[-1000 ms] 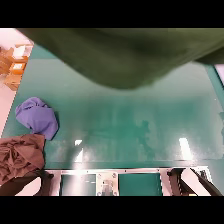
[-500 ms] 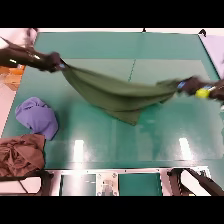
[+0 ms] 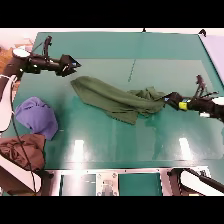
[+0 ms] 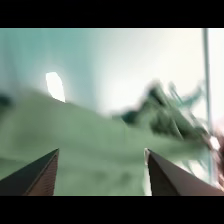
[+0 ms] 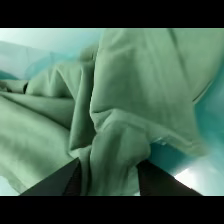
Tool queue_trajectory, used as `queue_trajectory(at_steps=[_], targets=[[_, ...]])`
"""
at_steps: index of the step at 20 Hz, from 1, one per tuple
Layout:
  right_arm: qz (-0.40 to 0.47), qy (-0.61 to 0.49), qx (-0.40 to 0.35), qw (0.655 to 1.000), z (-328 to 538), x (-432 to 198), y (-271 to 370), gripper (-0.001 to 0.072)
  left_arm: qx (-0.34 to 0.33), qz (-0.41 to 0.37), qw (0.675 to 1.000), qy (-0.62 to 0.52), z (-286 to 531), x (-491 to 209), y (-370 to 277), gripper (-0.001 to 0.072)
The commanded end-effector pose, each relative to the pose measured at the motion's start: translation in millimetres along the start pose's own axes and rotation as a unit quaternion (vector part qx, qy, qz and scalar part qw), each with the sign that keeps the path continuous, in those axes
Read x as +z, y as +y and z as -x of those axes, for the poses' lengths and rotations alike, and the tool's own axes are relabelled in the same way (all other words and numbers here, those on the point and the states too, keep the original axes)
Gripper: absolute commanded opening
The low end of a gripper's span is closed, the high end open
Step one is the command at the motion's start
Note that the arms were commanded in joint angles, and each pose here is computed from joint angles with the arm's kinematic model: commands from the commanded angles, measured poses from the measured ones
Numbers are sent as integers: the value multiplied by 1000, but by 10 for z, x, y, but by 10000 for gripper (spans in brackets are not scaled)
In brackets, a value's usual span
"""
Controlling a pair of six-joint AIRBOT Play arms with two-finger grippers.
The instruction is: Fold the shirts.
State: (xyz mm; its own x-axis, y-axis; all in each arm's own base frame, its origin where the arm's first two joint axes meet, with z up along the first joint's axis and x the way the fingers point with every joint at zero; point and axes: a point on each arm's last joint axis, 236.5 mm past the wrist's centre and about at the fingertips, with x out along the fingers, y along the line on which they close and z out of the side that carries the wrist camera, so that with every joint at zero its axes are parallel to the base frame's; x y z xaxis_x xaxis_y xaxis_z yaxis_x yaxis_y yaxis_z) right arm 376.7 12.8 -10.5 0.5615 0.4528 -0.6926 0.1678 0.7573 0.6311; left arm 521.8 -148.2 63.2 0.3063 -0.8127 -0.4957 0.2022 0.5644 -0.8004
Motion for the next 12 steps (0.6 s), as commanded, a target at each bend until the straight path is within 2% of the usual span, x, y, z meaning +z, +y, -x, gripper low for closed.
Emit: queue_trajectory(at_steps=[1, 3, 7, 12], targets=[[-6, 25, -27, 999, 405, 171, -198, 430, 10, 58, 991, 123, 307, -527, -138, 597], [-23, 15, -45, 999, 630, 269, -407, 455, 66, 76, 980, 172, 329, -954, -54, 597], [-59, -9, -62, 996, 661, 393, -737, 454, 95, 78, 979, 163, -179, -1741, -191, 598], [-84, 39, 3, 996, 120, 428, -673, 453, 121, 52, 977, 167, -1231, -2735, -353, 598]])
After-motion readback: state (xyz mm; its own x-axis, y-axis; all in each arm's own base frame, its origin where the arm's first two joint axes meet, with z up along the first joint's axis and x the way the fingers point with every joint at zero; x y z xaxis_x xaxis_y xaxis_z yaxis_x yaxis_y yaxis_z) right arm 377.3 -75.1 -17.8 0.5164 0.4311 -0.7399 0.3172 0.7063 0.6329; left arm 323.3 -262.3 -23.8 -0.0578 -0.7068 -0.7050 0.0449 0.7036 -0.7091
